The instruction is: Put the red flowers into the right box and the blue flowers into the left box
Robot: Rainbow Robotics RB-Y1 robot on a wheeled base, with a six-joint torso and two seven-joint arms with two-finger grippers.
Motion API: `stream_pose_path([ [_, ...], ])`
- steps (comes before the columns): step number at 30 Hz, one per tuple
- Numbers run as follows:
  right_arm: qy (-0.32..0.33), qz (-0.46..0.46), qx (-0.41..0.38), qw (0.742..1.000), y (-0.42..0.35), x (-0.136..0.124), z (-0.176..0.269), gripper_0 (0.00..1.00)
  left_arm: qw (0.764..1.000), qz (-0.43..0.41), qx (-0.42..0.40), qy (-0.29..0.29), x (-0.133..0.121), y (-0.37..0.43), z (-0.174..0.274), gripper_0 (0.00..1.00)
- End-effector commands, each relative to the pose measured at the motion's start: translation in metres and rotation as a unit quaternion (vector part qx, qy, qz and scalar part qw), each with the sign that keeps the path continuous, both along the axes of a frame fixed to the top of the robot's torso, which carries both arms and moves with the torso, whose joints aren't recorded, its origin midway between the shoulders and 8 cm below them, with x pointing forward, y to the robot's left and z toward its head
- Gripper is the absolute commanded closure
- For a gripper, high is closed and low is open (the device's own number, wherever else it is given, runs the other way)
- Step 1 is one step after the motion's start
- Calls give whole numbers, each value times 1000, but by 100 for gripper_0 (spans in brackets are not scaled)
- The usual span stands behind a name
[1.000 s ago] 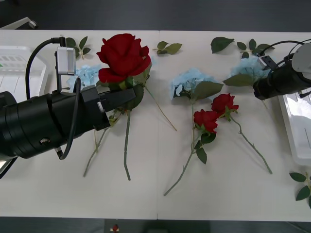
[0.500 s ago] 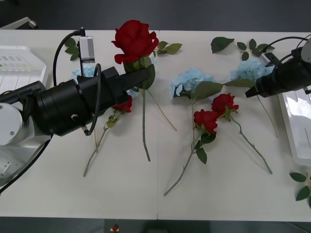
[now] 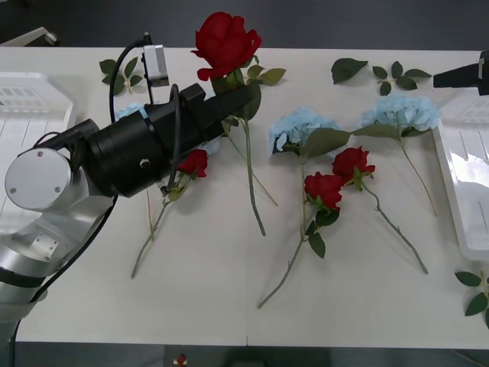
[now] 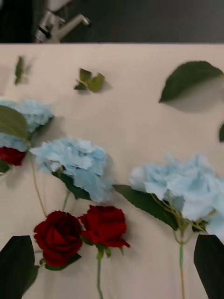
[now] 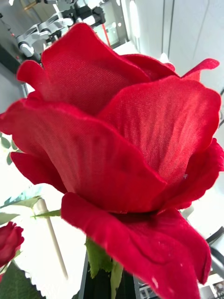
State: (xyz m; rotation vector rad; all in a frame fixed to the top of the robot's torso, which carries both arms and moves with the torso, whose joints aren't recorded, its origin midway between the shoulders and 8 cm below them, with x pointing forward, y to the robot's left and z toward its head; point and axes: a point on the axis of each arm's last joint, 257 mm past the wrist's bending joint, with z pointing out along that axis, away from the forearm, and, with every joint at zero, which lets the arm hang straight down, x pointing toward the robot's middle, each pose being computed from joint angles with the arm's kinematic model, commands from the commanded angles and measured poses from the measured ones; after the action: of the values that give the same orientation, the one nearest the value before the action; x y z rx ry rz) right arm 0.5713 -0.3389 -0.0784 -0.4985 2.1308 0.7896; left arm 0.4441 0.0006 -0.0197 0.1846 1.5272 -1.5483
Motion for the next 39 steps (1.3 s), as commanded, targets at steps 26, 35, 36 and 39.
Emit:
stream_pose_path([
  [26, -128, 165, 266, 941, 232, -192, -8, 0, 999, -35, -40, -4, -14, -43, 28, 100],
  [35, -111, 177, 278, 937, 281, -210, -40, 0, 999, -35, -32, -3, -15, -54, 21, 100],
  [36, -113, 178, 274, 938, 283, -210, -42, 0, 999, -36, -30, -4, -16, -55, 21, 100],
  [39, -124, 180, 265, 939, 295, -206, -45, 0, 999, -38, -31, -2, -17, -57, 20, 100],
])
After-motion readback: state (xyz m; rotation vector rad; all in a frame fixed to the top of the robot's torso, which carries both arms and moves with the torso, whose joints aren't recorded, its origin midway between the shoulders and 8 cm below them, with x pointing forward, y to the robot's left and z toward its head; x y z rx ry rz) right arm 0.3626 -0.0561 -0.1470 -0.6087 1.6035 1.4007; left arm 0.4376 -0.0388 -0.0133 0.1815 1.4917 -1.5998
